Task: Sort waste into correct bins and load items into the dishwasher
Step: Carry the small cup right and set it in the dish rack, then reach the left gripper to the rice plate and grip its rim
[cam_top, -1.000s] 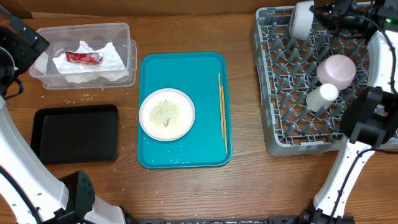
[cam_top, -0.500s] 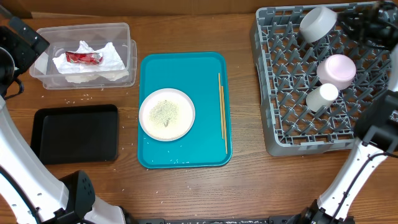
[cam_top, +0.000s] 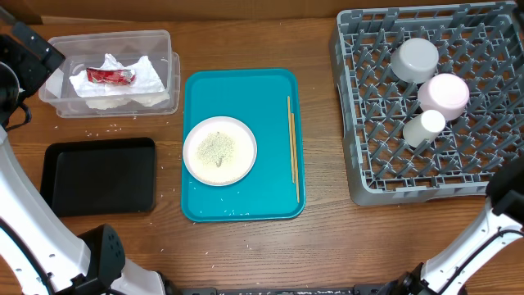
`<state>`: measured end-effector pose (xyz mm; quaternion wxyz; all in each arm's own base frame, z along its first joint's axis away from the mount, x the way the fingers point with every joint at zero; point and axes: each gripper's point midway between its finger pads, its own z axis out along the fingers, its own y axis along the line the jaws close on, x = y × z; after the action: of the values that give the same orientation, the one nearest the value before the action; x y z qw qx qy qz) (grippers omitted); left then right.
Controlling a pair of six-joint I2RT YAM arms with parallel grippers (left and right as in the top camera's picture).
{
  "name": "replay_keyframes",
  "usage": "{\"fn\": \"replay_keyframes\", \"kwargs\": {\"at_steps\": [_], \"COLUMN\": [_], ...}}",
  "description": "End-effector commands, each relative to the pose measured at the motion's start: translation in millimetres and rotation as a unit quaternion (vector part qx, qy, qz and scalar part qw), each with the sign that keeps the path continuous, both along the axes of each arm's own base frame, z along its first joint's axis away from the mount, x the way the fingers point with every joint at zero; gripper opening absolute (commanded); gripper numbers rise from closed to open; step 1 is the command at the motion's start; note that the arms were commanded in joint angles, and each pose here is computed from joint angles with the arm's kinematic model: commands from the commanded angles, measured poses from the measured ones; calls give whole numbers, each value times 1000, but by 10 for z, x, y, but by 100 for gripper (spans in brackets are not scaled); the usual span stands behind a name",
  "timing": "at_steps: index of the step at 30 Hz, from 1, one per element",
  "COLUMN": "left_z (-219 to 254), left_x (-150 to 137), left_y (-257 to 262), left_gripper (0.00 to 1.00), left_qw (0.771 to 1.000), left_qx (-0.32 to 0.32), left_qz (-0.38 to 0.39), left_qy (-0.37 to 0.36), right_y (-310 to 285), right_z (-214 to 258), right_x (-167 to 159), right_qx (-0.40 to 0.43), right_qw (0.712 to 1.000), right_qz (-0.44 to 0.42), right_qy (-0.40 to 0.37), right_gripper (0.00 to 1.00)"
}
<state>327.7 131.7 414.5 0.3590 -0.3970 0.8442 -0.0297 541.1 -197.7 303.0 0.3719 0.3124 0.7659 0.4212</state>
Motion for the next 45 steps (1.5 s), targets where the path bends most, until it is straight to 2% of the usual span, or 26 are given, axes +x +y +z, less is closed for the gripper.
{"fn": "replay_keyframes", "kwargs": {"at_steps": [1,4,9,12,14,16,17,20,24,28,30,35,39,45], "left_z": [41,41,41,42,42,42,42,41,41,41,41,41,41,41], "left_x": [-37,-37,-37,-38,-38,-38,-38,-37,-37,-37,-37,-37,-37,-37], "left_y": [-11,-11,-10,-11,-11,-11,-11,-11,-10,-11,-11,-10,-11,-11], "left_gripper": [100,100,100,100,100,100,100,100,100,100,100,100,100,100], "left_qw": [1000,1000,1000,1000,1000,1000,1000,1000,1000,1000,1000,1000,1000,1000], "left_qx": [2,2,3,3,3,3,3,2,3,3,2,3,2,2], "left_qz": [4,4,4,4,4,4,4,4,4,4,4,4,4,4], "left_qy": [-6,-6,-6,-6,-6,-6,-6,-6,-6,-6,-6,-6,-6,-6], "right_y": [454,833,1753,2425,2810,3200,3386,3802,4056,3819,3660,3198,2523,1625], "right_z": [14,-237,-492,-484,-533,-615,-678,-829,-958,-895,-773,-270,147,385], "right_x": [87,85,-118,-337,-530,-772,-885,-1145,-1351,-1428,-1400,-1413,-1465,-1582], "right_qx": [-83,-126,-214,-223,-231,-242,-247,-276,-341,-403,-425,-413,-403,-398], "right_qw": [996,989,958,940,923,898,885,851,817,810,813,849,876,888], "right_qz": [17,46,133,211,263,323,351,399,410,330,296,233,155,60], "right_qy": [18,68,137,146,159,173,181,200,220,270,267,234,214,223], "right_gripper": [30,30,31,38,48,80,88,99,100,100,100,100,100,100]}}
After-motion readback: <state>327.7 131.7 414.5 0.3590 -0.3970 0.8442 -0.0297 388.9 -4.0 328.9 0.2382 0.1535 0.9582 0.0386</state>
